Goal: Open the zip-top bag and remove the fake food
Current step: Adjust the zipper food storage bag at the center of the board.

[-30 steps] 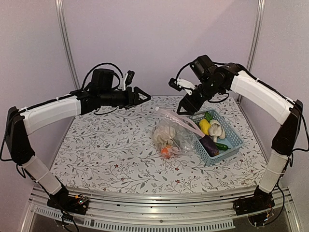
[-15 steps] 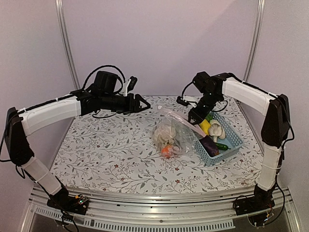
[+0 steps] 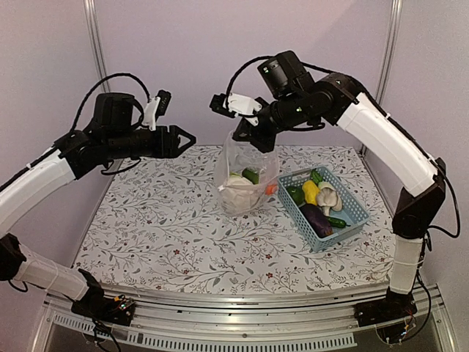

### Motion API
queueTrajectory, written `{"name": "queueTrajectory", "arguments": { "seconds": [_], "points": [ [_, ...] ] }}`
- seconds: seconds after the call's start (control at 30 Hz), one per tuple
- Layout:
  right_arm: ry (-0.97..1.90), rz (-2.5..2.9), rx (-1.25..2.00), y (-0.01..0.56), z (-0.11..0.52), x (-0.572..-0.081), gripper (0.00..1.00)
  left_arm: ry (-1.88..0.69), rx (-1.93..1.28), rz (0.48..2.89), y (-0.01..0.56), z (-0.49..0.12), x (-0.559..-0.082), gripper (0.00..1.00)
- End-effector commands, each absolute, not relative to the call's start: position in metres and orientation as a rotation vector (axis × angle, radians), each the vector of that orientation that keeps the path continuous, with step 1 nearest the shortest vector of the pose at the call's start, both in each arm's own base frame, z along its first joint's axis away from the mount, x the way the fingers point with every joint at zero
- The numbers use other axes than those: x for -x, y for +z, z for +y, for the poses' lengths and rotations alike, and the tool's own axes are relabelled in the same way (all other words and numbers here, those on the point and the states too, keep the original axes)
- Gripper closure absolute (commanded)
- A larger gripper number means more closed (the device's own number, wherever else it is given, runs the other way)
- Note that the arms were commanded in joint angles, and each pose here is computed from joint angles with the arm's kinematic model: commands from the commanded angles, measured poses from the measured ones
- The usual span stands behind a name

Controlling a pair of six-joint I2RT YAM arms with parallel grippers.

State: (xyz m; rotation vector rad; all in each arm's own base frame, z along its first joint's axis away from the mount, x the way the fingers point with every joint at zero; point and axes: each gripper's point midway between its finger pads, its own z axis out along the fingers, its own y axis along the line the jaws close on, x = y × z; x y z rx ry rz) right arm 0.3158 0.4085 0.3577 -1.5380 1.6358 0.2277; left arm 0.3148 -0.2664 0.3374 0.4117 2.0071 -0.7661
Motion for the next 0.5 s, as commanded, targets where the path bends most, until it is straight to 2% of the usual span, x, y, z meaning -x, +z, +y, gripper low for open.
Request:
{"name": "queueTrajectory", "arguments": {
  "seconds": [0.0, 0.07, 0.37, 0.47],
  "points": [
    [-0.009, 1.562, 1.636, 0.319, 0.427, -0.344, 1.0, -0.626, -0.379, 1.965, 0.348, -0.231, -0.305, 0.37],
    [-0.009, 1.575, 1.645, 0.305, 0.435, -0.349, 1.0, -0.626, -0.389, 1.954, 0.351, -0.226, -0.298, 0.34],
    [0.113, 1.657, 1.6, 0.292, 0.445, -0.344, 1.0, -0.858, -0.442, 2.09, 0.319, -0.259, -0.275, 0.33],
    [0.117, 1.661, 1.584, 0.298, 0.442, -0.342, 0.94, -0.915, -0.478, 2.081, 0.327, -0.272, -0.272, 0.32]
  ]
}}
